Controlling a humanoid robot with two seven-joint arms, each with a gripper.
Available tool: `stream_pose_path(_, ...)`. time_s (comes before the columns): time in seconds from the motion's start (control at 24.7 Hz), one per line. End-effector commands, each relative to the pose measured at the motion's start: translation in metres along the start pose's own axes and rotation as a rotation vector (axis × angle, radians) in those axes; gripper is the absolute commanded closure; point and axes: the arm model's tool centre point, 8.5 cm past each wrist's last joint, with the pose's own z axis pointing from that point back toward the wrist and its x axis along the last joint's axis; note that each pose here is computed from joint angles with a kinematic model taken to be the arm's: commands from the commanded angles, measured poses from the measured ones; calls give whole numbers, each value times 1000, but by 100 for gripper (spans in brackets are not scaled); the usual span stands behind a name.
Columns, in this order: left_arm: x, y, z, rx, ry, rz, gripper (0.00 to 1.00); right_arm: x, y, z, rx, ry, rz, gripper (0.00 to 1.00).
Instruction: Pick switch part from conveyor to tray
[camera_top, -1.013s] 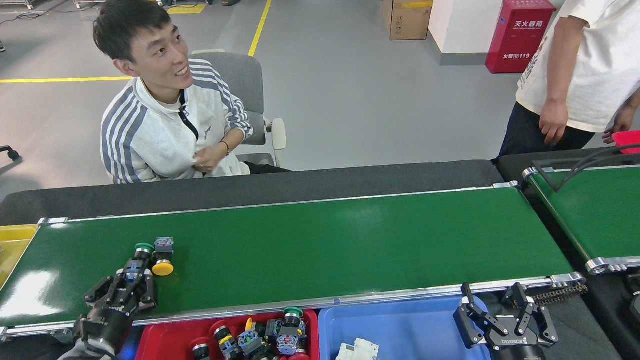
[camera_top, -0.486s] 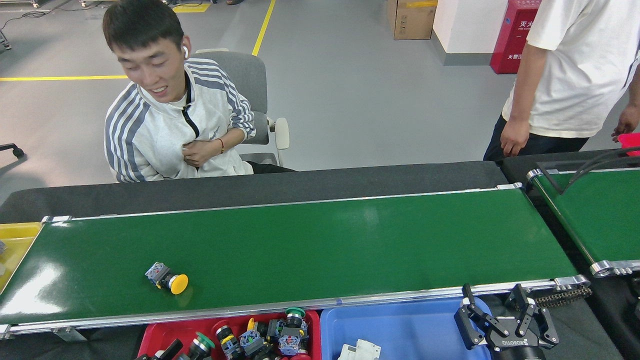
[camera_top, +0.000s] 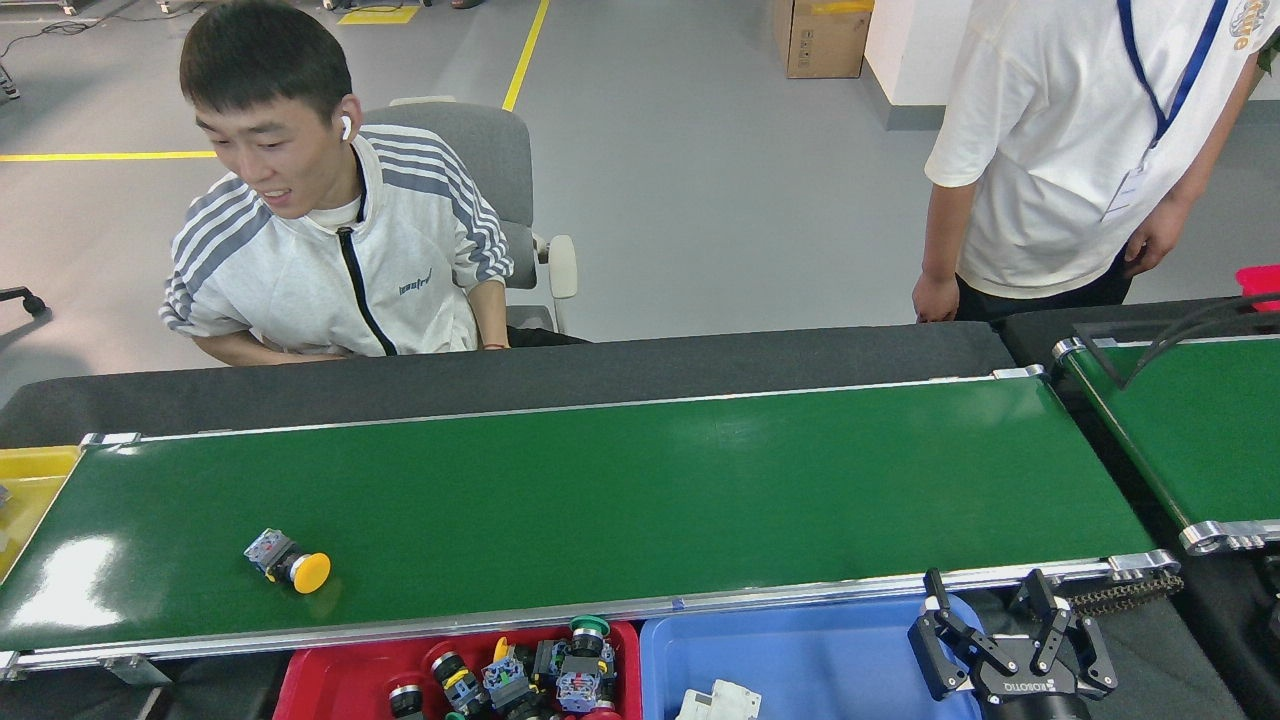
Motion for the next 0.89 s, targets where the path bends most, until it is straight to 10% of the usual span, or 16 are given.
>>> stream_pose_path(0.0, -7, 6, -1, 17, 38, -18, 0, 1, -7, -3, -22, -1, -3, 0)
stream_pose_path(0.85, -12, 25, -122, -124, 149, -82, 0, 6, -7, -6, -13, -5, -16, 0)
